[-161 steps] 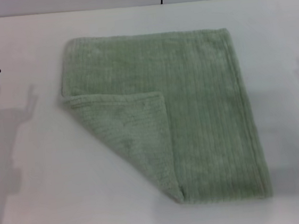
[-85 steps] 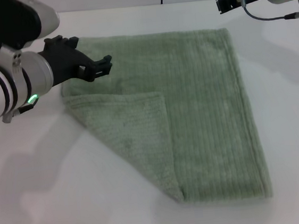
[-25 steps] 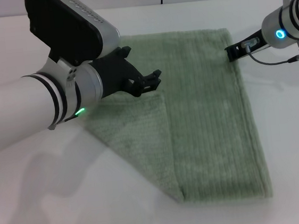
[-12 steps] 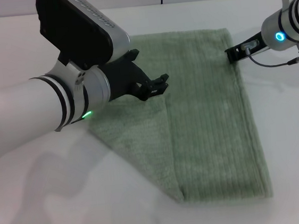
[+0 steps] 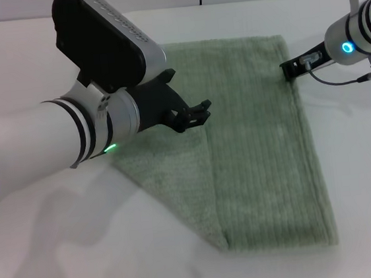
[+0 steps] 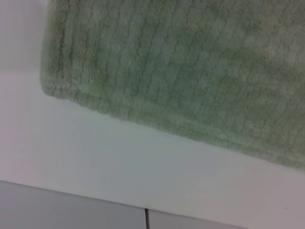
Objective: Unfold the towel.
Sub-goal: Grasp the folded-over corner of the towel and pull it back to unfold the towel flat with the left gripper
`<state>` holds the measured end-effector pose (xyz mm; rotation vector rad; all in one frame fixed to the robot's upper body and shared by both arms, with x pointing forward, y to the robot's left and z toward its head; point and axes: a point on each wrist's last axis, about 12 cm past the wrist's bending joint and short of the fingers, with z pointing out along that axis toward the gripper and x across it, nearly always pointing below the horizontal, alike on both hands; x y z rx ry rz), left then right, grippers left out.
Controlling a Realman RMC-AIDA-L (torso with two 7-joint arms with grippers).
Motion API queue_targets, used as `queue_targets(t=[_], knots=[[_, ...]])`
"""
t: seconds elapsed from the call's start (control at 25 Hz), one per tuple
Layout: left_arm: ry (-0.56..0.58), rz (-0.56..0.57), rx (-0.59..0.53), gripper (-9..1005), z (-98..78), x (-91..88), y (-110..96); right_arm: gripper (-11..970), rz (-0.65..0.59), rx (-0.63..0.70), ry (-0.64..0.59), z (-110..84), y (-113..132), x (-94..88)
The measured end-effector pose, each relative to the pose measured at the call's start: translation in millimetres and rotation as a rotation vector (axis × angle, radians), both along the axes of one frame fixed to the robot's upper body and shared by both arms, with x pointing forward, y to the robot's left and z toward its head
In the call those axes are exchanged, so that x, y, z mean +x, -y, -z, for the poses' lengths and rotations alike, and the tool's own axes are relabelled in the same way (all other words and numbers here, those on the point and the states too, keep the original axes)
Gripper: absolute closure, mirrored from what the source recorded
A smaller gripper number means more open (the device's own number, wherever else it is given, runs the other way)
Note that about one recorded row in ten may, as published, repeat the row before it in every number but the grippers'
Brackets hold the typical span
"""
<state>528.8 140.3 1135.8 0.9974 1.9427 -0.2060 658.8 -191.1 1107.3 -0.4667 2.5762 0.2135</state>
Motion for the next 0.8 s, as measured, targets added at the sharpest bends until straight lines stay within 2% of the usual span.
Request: queue_targets(t=[0.48,0.52,0.72,0.8], knots=[[-0.041,0.066,0.037,211,8.6,-6.9,14,952,-0.004,0.001,0.001,-1.7,-1,0.4],[-0.062,0.081,0.058,211,17.3,-4.3,19,952,-0.004,0.001,0.001,-1.7,-1,0.4],[-0.075,0.084,0.071,211,22.0,-0.5,21,951,-0.004,0.001,0.001,-2.0,-1,0.4],[-0.081,0.092,0.088,212,29.1,4.6,24,951,-0.003,0.001,0.0,-1.7,-1,0.3]])
